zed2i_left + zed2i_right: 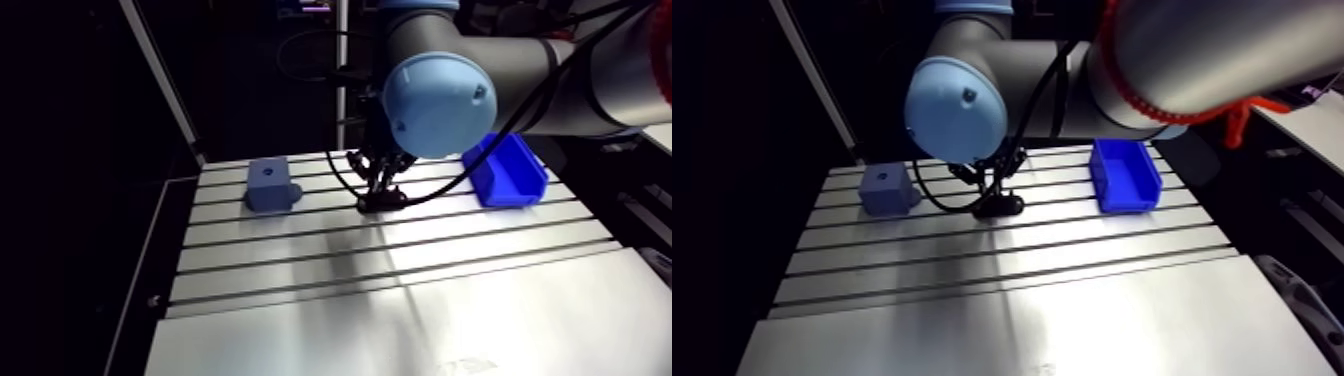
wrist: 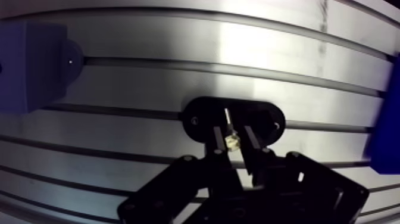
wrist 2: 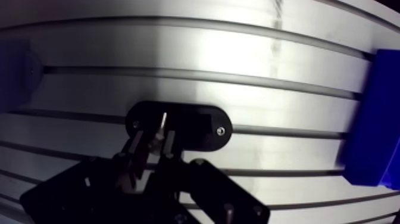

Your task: Pick up the M10 bolt and insert it into the hex recess until seated.

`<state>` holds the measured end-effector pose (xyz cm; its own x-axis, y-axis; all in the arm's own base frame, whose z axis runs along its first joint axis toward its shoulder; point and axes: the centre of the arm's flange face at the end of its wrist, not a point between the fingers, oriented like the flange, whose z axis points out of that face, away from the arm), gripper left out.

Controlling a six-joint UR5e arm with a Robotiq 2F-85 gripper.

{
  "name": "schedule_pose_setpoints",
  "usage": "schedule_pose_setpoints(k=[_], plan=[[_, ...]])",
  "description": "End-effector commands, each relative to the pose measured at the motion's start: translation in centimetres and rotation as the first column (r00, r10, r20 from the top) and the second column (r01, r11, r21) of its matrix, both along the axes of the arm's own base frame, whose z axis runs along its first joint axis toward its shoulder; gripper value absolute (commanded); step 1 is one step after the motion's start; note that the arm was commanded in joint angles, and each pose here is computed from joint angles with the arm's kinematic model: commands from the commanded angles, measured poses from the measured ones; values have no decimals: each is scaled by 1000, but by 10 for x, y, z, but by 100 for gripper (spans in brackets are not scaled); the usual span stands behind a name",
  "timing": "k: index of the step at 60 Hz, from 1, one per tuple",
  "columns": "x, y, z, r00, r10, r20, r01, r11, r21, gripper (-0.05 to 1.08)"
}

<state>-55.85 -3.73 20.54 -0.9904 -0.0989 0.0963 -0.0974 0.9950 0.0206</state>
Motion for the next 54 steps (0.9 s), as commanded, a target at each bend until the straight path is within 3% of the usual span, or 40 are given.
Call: schedule_pose_setpoints(k=[1, 28, 39, 47, 54], plan=[[-1, 0, 4, 1000, 4, -8, -4, 1000, -1, 75], [-11, -12, 46, 998, 34, -48, -33, 999, 2, 77], [-18, -17, 75, 991, 115, -67, -114, 993, 18, 80], [-24, -20, 99, 988, 143, -56, -142, 990, 25, 80], [-29, -26, 119, 987, 162, -3, -161, 987, 11, 81]])
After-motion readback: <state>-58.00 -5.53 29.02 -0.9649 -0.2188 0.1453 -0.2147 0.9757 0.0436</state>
